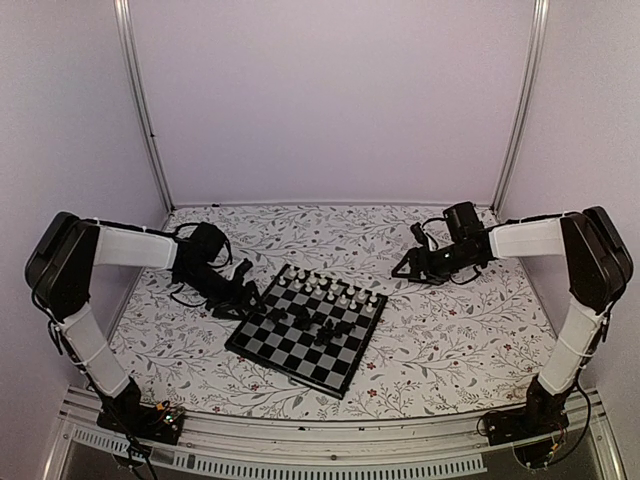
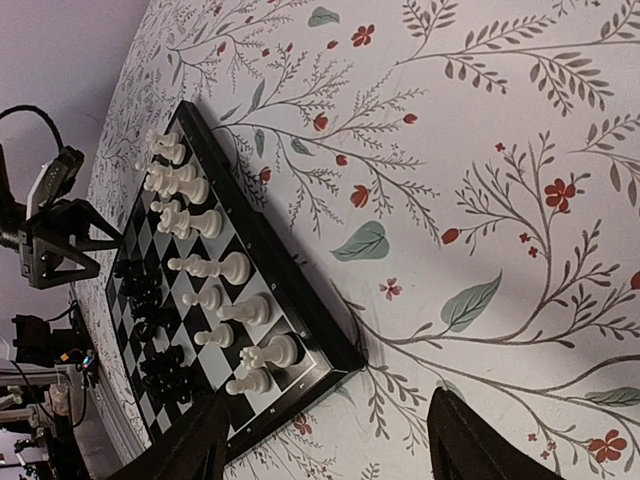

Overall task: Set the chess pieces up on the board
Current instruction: Move the chessboard to the center of the board.

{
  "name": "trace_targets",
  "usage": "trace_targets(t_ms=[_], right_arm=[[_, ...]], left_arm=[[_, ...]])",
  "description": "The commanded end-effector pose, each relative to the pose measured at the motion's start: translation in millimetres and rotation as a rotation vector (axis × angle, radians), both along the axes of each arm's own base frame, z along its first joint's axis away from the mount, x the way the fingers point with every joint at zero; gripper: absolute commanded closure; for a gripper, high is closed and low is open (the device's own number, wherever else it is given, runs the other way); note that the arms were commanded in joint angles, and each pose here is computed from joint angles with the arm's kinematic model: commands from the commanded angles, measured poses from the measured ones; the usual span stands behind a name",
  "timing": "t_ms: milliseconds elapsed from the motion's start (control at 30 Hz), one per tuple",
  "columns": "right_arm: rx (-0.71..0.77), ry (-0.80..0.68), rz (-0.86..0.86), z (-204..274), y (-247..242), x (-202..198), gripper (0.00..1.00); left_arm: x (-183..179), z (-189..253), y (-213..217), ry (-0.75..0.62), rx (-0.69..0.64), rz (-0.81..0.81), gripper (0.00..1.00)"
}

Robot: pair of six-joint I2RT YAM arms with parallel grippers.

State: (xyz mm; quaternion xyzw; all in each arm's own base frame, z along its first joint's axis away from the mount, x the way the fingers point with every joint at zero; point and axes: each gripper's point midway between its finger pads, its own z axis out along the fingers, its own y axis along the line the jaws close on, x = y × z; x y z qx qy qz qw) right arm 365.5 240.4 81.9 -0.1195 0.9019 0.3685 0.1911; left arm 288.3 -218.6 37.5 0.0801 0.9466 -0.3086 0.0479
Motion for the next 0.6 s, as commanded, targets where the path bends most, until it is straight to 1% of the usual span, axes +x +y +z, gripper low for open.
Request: trace_targets(t_ms=[0, 267, 467, 567], right_arm=[[0.02, 0.059, -0.01, -10, 6, 1, 0.29], [0.021, 0.075, -0.014, -12, 5, -5, 0.29], [0.0, 0.078, -0.02, -15, -1, -13, 0.29], [-0.033, 0.076, -0.034, -16, -7, -14, 0.29]], left_arm=[[-14, 8, -21, -0.017, -0.059, -0.022, 0.21], [-26, 16, -58, -0.058, -0.145, -0.108, 0.21], [-33, 19, -81, -0.056, -0.17, -0.176, 0.21], [-37, 17, -89, -0.046, -0.173, -0.2, 0.21]])
